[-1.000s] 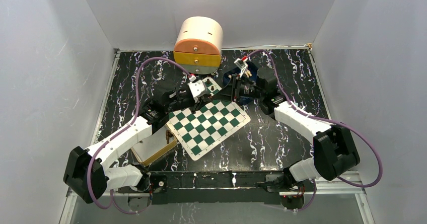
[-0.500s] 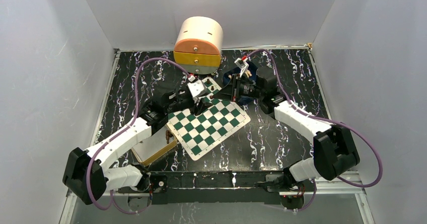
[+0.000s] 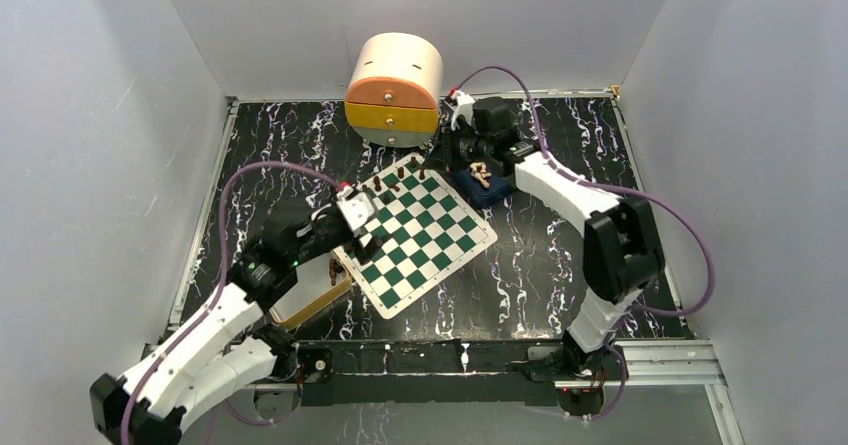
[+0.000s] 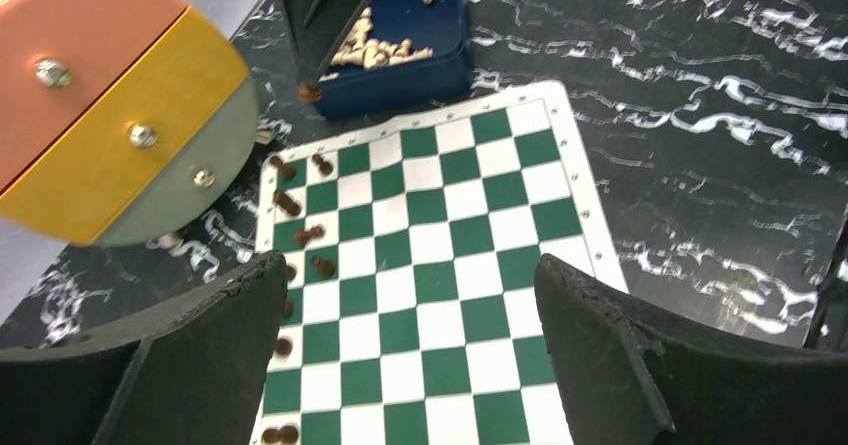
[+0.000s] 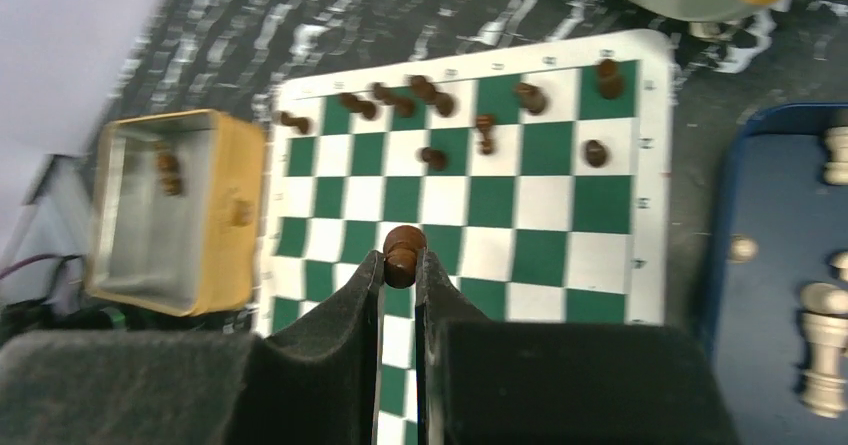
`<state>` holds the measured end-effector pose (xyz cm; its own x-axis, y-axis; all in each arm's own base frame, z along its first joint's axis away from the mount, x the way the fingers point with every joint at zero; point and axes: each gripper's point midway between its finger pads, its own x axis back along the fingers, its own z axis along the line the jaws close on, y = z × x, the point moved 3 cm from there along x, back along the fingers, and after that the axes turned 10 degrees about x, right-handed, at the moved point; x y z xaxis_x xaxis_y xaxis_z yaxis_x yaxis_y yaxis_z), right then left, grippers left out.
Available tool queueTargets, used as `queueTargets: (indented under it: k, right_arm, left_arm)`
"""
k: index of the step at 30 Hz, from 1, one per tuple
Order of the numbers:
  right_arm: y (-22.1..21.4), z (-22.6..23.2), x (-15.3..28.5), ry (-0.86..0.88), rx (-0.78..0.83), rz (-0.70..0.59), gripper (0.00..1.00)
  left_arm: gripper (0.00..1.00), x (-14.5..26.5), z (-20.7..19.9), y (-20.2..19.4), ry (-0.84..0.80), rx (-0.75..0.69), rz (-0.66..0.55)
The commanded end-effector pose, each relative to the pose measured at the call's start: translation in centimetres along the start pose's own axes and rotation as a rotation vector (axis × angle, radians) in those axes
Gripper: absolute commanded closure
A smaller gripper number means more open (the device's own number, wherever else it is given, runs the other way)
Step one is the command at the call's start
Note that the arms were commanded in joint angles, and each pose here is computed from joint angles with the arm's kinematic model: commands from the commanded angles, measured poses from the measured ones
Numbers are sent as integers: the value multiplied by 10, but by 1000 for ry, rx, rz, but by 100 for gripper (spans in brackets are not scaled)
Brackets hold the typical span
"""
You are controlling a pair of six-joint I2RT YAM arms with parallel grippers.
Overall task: Set up the chess pieces on the board
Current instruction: Place the chess piece on the chessboard.
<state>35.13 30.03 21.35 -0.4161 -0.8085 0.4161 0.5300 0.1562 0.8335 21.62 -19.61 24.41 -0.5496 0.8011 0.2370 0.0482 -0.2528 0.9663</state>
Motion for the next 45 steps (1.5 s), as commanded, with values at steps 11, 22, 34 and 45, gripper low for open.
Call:
queueTargets:
  k: [11, 22, 34, 45]
  right_arm:
    - [-23, -53, -90, -307, 264, 284, 89]
    - [-45, -62, -133, -313, 289, 354, 88]
    - [-55, -69, -137, -363, 298, 404, 86]
    - [-64, -67, -142, -352, 290, 423, 81]
  left_arm:
    - [9, 60, 12, -17, 227, -191, -75]
    - [9, 76, 22, -11, 325, -206, -87]
    - [9, 82, 26, -8, 363, -214, -104]
    - [9, 83, 26, -8, 363, -213, -104]
